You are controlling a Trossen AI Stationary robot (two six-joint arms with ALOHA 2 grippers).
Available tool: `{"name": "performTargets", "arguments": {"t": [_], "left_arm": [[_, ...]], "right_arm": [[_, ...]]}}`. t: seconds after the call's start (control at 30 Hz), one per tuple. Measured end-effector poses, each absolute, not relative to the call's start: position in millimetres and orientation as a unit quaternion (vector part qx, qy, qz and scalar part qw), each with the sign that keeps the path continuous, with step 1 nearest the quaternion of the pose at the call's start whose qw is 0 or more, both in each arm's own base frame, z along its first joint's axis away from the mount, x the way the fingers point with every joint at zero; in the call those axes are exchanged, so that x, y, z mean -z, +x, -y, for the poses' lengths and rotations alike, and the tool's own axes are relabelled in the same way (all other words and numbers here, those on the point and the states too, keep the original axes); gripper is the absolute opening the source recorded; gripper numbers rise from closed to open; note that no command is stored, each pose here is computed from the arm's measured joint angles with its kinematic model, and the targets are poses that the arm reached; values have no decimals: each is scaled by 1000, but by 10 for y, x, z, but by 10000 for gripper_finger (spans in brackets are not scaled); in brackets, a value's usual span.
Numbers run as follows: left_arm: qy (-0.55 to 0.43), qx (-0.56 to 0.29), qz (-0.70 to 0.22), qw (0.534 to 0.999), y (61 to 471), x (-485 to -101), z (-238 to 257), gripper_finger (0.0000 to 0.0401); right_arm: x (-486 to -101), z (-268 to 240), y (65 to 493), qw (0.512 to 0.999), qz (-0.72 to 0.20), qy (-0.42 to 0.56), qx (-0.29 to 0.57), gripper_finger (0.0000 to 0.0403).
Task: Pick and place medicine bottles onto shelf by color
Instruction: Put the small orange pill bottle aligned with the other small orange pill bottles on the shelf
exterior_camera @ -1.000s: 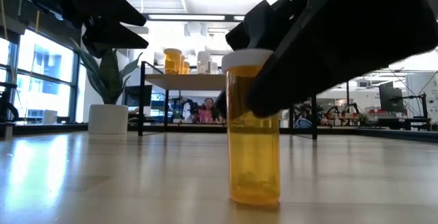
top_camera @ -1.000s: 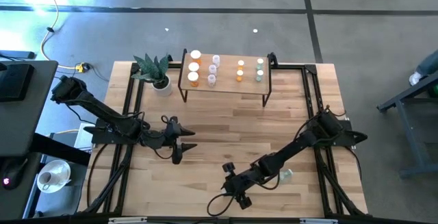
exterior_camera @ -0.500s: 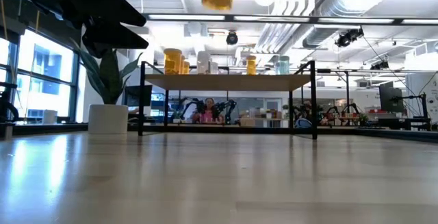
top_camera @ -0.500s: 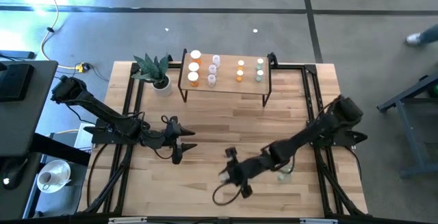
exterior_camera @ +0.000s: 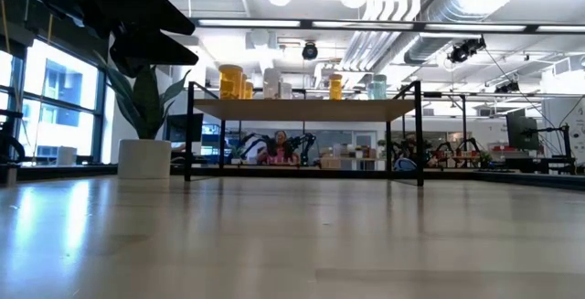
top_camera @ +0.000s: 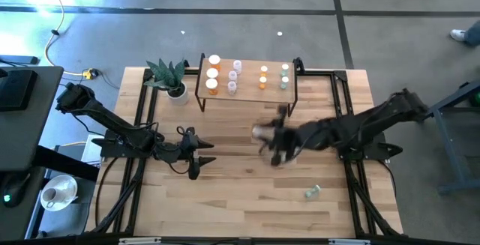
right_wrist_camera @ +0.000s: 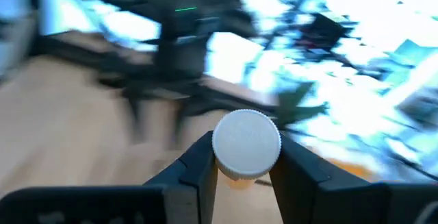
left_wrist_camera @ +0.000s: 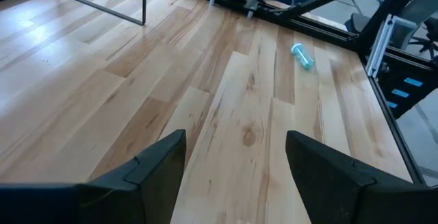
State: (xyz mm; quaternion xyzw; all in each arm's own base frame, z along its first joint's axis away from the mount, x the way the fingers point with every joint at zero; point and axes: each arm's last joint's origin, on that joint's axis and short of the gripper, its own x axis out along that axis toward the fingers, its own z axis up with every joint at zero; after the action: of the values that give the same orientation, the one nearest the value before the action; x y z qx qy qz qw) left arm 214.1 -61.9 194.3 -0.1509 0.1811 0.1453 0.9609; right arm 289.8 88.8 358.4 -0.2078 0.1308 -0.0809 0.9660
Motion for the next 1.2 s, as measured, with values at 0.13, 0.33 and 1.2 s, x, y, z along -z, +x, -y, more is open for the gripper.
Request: {"name": "performTargets", "arguments": {"t": [0.13,0.33,1.2], "left_arm": [[-151,-145,-181,961,2141,-1943,619,241],[-151,-145,-181,961,2141,-1943,619,241],[-122,-140,-182,966,2144,-1949,617,241]], "right_arm": [[-3826,-615,2707,958,-107,-197,182,105],[-4034,-225,2506,944,-84,-168,270,105],[-3205,656,2976,916,-265,46,297,105]]}}
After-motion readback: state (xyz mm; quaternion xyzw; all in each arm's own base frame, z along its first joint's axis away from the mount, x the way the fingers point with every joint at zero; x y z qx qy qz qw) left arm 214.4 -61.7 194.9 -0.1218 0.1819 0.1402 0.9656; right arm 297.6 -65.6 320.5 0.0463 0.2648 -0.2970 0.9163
